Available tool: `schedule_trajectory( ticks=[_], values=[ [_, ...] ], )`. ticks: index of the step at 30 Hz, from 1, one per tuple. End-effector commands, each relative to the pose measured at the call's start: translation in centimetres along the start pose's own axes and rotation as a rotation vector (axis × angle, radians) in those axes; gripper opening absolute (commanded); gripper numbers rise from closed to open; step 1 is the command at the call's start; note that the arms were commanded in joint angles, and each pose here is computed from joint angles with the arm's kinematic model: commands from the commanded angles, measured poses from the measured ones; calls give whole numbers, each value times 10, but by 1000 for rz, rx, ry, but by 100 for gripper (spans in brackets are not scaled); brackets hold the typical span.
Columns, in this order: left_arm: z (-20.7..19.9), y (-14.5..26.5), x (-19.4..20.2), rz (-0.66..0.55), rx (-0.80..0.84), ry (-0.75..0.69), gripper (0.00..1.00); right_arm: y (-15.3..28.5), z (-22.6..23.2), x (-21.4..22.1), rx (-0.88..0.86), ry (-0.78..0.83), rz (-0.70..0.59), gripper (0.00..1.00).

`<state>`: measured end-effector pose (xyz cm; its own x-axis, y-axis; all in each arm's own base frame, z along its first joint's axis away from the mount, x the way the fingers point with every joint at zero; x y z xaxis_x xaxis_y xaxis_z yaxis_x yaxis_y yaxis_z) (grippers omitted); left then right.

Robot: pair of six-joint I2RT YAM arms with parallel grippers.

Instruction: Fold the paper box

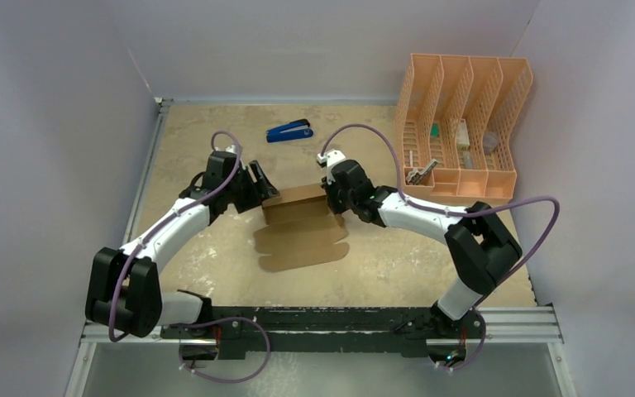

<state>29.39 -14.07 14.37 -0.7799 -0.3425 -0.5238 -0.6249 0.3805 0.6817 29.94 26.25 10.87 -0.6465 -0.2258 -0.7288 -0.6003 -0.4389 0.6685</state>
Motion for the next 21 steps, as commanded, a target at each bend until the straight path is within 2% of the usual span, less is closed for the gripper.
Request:
schedule_trajectory(
  ticks=[1,5,9,15,21],
  values=[
    [-28,14,-15,-53,137,25,64,-11,15,-13,-1,-145,-87,14],
    [-26,14,-14,-53,123,14,64,-17,14,-10,16,-193,-92,15],
    [-18,11,-8,-41,92,3,64,-14,23,-16,-23,-211,-90,20],
    [2,11,-3,-39,-13,-57,63,3,32,-14,-101,-213,-62,35],
    [16,10,3,-29,-84,-91,63,26,37,-10,-198,-111,-65,46]
  ],
)
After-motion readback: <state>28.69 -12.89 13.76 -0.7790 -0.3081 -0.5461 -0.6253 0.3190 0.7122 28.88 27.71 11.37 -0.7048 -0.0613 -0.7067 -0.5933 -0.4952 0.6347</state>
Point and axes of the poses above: each gripper's point midway between its finger pads, its own y axis back along the fingers, its own z axis along the line the jaws close on, x = y × z, the point moved 4 cm from there along y, back along the fingers, and after that the axes turned 8 degrees about -y, right-handed, at the moved point
